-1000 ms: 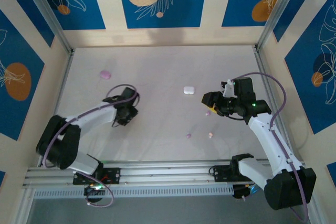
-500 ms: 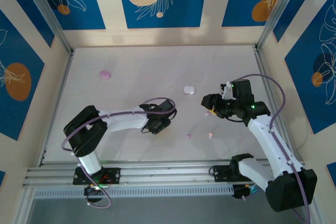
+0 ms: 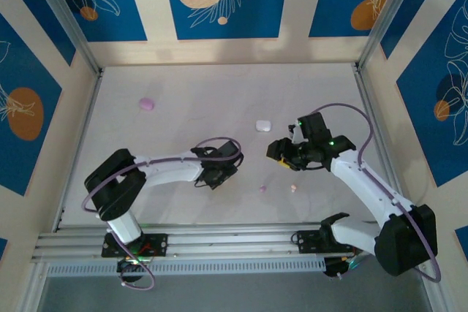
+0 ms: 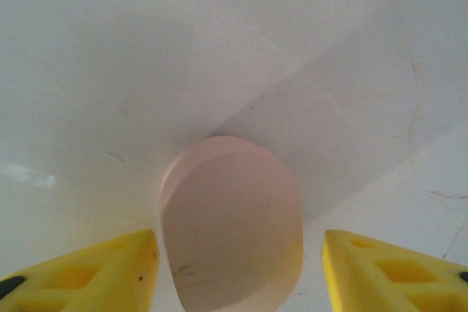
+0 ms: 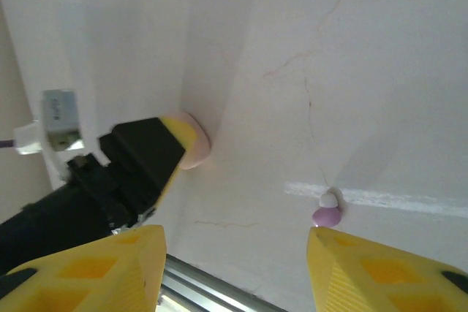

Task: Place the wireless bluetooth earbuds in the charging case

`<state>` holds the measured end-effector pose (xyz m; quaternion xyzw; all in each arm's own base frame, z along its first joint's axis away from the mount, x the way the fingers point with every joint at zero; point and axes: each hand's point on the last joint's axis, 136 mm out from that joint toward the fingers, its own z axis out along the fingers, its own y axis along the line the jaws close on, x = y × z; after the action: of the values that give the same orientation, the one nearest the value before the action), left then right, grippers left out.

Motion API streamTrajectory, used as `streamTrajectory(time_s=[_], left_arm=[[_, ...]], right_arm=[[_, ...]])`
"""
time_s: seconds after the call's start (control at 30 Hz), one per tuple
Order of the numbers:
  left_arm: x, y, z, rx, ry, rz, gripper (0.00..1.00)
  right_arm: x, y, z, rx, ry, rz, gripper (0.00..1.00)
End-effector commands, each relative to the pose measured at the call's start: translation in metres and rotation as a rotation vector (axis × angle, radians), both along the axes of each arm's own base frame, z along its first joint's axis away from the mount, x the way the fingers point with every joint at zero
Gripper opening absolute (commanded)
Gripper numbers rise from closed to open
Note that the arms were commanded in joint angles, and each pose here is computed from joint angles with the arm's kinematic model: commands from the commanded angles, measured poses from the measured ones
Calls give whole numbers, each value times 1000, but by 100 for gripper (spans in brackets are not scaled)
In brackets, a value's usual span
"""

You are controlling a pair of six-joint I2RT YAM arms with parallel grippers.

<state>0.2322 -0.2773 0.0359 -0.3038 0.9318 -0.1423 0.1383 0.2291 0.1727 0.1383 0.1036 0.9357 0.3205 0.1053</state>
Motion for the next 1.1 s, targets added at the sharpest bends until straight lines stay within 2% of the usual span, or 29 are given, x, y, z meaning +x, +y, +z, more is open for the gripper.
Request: streamTrajectory(time_s=[0.0,0.13,0.27,0.37,0.43,0.53,0.77,1.07], left_arm=[[5,11,19,-9,-63,36,65],[14,30,43,-5,-150,6,68],[25,57,74,18,-276,-43,70],[28,88,82,43,-339,-45,70],[28,103,85,8,-371,-41,70],[23,129,81,-5,-374,-3,70],[12,174,77,15,-372,72,70],[14,193,99,107,-454,24,71]], right_arm=[[8,9,3,-39,-15,2,54],[9,23,-5,-98,-21,50,54],[11,55,-13,-179,-148,209,54],[11,79,-22,-260,-235,342,55],[13,88,-30,-307,-249,384,55],[13,103,-42,-312,-219,423,55],[8,137,-74,-221,-46,479,56],[-5,160,-95,-172,61,534,56]])
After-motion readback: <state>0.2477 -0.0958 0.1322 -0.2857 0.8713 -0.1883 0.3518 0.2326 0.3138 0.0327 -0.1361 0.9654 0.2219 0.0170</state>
